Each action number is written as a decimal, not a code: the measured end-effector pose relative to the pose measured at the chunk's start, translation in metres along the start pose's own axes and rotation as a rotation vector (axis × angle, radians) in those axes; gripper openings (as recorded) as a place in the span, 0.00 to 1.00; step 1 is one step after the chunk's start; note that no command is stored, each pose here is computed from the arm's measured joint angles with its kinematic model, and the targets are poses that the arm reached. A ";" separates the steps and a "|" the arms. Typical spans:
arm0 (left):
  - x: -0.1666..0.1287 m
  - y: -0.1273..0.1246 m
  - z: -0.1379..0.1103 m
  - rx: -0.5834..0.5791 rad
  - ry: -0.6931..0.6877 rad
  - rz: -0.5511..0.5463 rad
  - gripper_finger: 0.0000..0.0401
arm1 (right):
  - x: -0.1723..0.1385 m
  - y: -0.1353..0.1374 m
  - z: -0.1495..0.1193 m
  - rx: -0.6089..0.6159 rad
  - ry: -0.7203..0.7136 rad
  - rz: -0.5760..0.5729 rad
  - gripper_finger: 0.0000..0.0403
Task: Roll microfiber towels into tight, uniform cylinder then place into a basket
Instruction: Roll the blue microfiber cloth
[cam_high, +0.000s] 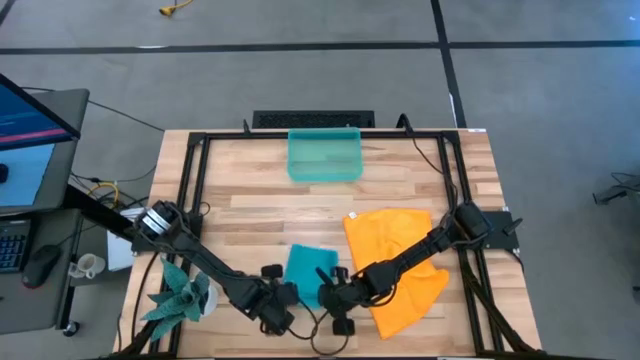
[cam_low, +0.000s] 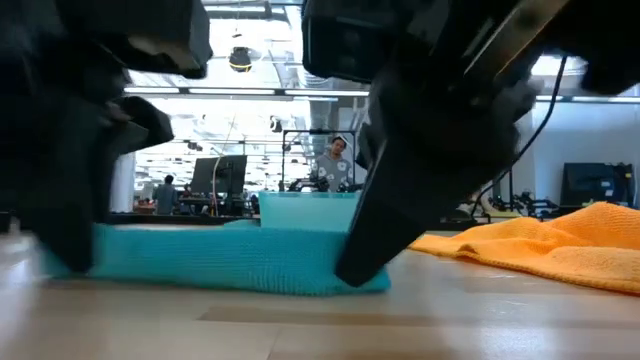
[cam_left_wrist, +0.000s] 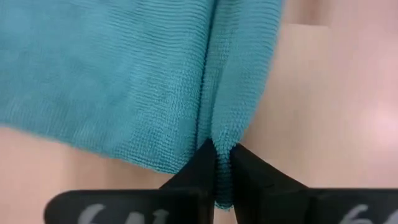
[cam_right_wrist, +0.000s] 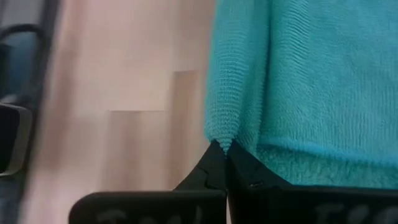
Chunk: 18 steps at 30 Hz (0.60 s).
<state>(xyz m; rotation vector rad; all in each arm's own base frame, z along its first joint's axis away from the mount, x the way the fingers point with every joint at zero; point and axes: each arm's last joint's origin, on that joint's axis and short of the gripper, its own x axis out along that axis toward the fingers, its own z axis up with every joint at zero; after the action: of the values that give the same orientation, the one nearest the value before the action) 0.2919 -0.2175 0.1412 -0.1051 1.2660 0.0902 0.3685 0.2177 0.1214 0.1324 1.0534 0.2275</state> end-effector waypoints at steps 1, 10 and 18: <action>-0.004 0.000 0.001 -0.030 0.014 -0.032 0.05 | 0.000 0.002 0.001 0.012 0.003 0.022 0.02; -0.017 0.015 0.016 -0.318 0.181 -0.219 0.04 | -0.002 0.015 0.005 0.065 -0.026 0.130 0.02; 0.002 0.047 0.018 -0.505 0.305 -0.249 0.04 | -0.002 0.014 0.006 0.170 -0.026 0.123 0.02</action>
<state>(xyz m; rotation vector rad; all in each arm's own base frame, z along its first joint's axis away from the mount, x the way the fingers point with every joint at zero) 0.3042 -0.1689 0.1432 -0.7333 1.5005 0.1826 0.3707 0.2307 0.1288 0.3539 1.0393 0.2467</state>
